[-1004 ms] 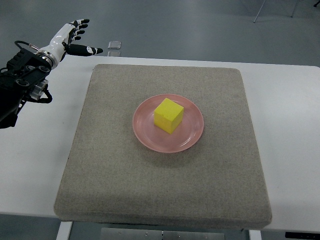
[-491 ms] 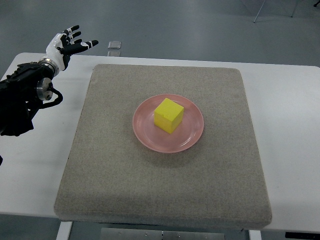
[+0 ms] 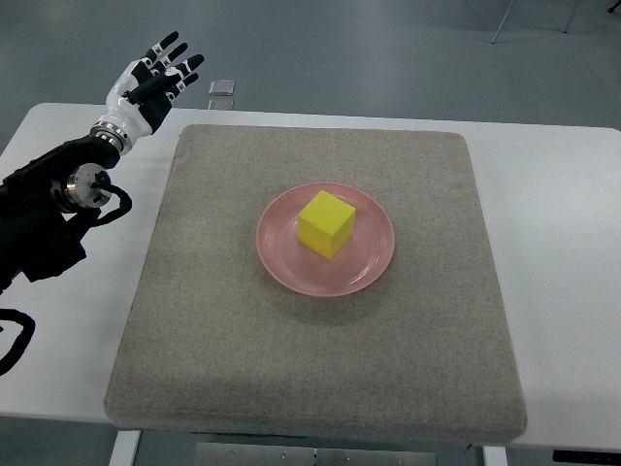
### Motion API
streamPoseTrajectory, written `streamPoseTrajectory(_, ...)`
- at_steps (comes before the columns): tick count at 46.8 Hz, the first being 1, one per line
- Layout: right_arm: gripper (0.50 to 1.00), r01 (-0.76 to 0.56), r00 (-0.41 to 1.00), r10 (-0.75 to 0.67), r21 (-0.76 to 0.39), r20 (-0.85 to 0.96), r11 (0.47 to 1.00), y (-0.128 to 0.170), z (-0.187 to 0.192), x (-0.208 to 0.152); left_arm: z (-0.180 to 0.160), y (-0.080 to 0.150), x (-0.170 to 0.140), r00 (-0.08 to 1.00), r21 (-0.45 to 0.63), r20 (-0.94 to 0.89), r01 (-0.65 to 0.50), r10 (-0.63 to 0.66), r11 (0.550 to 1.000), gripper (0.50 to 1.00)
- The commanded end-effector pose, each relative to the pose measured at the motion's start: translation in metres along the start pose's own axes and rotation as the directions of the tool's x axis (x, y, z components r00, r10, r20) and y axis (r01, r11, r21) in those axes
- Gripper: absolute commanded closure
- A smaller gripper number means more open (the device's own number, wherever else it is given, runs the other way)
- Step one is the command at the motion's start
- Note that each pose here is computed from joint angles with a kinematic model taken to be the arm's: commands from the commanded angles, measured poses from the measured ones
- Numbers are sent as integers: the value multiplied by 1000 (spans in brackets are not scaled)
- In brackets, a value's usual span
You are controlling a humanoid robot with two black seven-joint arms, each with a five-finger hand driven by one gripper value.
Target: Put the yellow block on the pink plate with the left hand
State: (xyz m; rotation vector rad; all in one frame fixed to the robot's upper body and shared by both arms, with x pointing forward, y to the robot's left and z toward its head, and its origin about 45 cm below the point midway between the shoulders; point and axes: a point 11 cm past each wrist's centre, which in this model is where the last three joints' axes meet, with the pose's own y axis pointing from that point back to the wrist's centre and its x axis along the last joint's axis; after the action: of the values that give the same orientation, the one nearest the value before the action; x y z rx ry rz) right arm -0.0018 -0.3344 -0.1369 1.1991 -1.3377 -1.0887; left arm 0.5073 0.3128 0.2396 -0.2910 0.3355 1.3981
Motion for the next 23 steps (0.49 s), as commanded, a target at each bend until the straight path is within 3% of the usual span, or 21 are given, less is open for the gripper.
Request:
streamPoseTrajectory(1, 576, 0, 1000, 0, 0, 0, 1000, 0, 0, 0, 0, 0, 0, 1000, -2, -4, -1, 1, 1000, 538)
streamPoseTrajectory(8, 576, 0, 1000, 0, 0, 0, 1000, 0, 0, 0, -1, 0, 1, 1000, -1, -2, -10, 10, 1000, 534)
streamPoseTrajectory(11, 576, 0, 1000, 0, 0, 0, 1000, 0, 0, 0, 0, 1, 5, 1000, -2, 3, -22, 22, 1000, 510)
streamPoseTrajectory(23, 576, 0, 1000, 0, 0, 0, 1000, 0, 0, 0, 0, 1, 7, 1000, -1, 5, -30, 30, 1000, 510)
